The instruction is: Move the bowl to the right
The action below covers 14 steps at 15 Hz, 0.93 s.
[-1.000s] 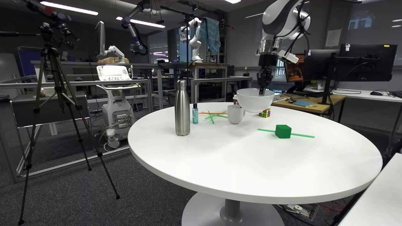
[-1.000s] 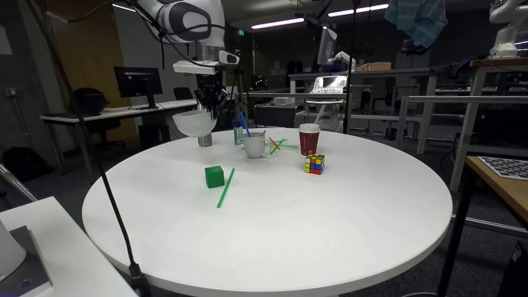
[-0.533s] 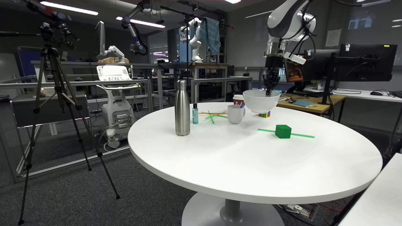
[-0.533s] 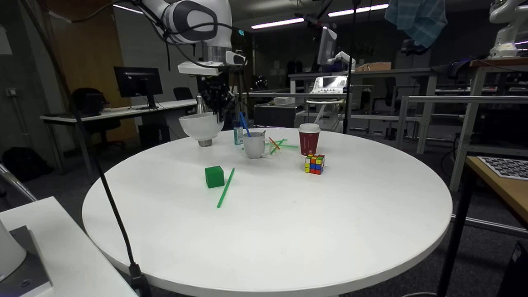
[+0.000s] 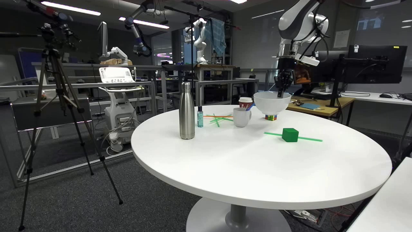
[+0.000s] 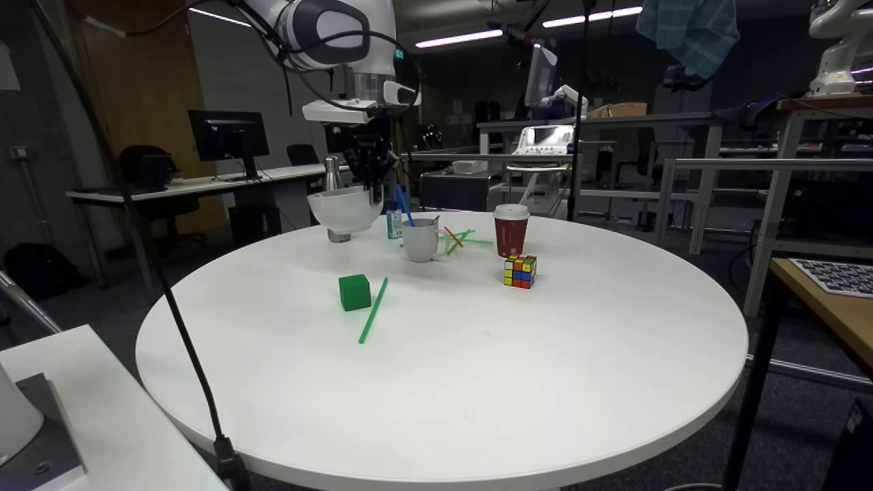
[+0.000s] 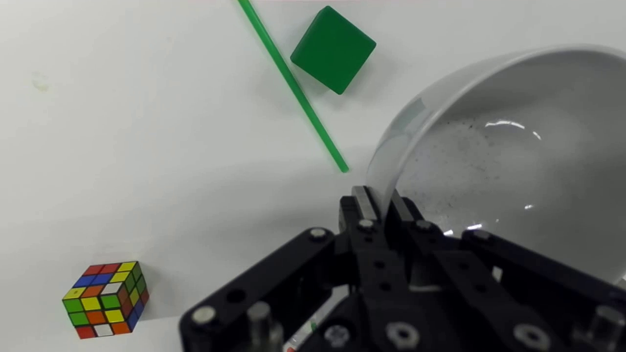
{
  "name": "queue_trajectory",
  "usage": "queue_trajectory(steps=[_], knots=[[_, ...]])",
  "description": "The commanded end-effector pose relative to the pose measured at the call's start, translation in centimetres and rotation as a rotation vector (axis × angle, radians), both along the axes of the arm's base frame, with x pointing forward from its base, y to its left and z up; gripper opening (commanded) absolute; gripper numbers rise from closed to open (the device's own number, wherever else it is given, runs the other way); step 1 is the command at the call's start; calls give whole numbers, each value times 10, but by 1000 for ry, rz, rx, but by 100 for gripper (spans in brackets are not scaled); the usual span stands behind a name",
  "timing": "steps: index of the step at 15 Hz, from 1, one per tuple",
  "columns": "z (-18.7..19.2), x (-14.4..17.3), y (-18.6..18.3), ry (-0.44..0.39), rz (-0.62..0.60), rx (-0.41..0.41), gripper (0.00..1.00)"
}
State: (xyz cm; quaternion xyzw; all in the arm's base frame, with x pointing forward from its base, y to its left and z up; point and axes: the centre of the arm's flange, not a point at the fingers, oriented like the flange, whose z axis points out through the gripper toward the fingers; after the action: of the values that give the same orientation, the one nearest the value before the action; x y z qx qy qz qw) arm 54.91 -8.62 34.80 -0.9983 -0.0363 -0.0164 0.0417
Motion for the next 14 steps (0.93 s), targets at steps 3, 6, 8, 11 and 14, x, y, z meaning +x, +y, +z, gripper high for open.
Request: queue_trajectory(steps=[3, 6, 8, 11, 14], knots=[[11, -10, -23, -19, -87, -8, 2], [9, -14, -38, -13, -129, -8, 2], [7, -16, -45, -8, -149, -8, 2], [3, -19, -54, -1, -175, -7, 2], [-1, -23, -64, 7, -213, -9, 2]])
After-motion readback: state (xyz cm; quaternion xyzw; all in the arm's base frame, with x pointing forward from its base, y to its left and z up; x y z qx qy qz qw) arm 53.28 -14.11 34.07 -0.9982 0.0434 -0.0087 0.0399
